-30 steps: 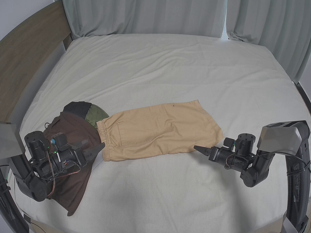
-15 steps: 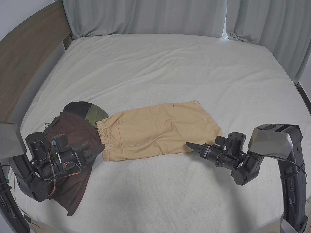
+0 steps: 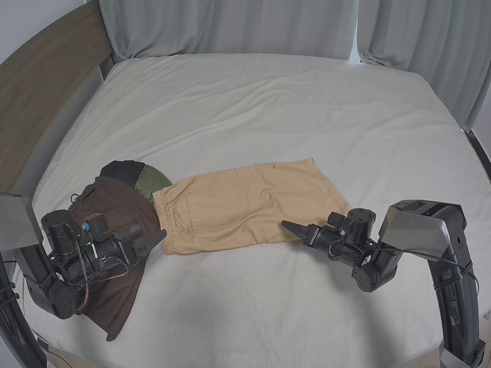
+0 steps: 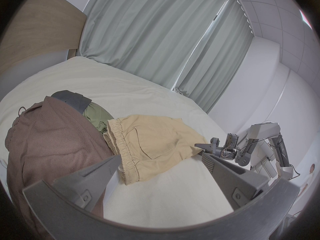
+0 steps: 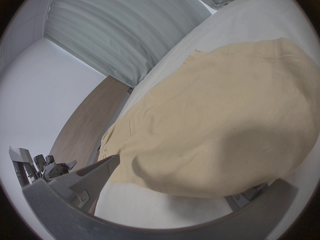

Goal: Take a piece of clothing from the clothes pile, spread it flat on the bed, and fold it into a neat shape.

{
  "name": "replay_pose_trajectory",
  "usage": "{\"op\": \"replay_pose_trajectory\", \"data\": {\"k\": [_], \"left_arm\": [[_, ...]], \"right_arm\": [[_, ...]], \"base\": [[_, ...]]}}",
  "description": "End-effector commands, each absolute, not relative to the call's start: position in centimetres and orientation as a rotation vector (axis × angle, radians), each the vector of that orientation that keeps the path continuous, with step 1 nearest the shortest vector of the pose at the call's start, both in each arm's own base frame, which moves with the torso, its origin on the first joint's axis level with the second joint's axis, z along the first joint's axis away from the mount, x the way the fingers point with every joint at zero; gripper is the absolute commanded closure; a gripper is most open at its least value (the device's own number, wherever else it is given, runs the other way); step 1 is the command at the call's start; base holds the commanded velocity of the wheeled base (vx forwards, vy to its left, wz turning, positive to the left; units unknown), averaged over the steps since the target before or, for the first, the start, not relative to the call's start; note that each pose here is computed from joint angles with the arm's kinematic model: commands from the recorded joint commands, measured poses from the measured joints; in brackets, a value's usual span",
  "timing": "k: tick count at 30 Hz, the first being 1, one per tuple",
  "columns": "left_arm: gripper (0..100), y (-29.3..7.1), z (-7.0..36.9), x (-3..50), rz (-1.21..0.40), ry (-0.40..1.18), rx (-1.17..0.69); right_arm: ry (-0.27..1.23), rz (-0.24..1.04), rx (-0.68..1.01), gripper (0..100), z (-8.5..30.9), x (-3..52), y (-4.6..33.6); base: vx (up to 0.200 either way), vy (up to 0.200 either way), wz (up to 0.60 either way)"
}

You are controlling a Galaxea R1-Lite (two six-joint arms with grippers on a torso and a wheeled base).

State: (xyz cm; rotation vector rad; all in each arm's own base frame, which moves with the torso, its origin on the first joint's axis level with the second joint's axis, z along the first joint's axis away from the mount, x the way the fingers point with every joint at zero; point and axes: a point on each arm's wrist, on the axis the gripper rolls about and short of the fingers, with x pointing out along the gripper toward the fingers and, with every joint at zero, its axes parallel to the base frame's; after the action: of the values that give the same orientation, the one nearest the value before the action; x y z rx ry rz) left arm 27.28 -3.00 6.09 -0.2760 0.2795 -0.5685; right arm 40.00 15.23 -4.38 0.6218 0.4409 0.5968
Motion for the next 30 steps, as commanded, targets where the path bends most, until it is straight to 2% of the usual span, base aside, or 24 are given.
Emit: {"op": "replay_pose_trajectory", "data": {"k": [1, 7, 8, 23, 30], "left_arm": [[0, -3.0, 6.1, 27.3, -0.568, 0.279, -0.278], [0, -3.0, 6.1, 27.3, -0.568, 0.277, -0.276], [0, -3.0, 6.1, 27.3, -0.568, 0.279, -0.278], [0, -3.0, 6.0, 27.3, -0.567, 0.283, -0.279], [0, -3.0, 5.9, 27.2, -0.567, 0.291, -0.286]], "right_arm": [[0.446, 0.584, 0.621, 0, -5.4, 40.3, 15.4], [0.442, 0.58, 0.62, 0, -5.4, 40.4, 15.5], [0.443, 0.582, 0.62, 100, -5.4, 40.4, 15.5], [0.472, 0.575, 0.609, 100, -5.5, 39.1, 15.7], [0.48, 0.568, 0.58, 100, -3.8, 37.6, 14.9]], "base": [[0.0, 0.0, 0.0], [0.0, 0.0, 0.0], [0.0, 0.0, 0.0], [0.0, 0.0, 0.0], [0.0, 0.0, 0.0]]}}
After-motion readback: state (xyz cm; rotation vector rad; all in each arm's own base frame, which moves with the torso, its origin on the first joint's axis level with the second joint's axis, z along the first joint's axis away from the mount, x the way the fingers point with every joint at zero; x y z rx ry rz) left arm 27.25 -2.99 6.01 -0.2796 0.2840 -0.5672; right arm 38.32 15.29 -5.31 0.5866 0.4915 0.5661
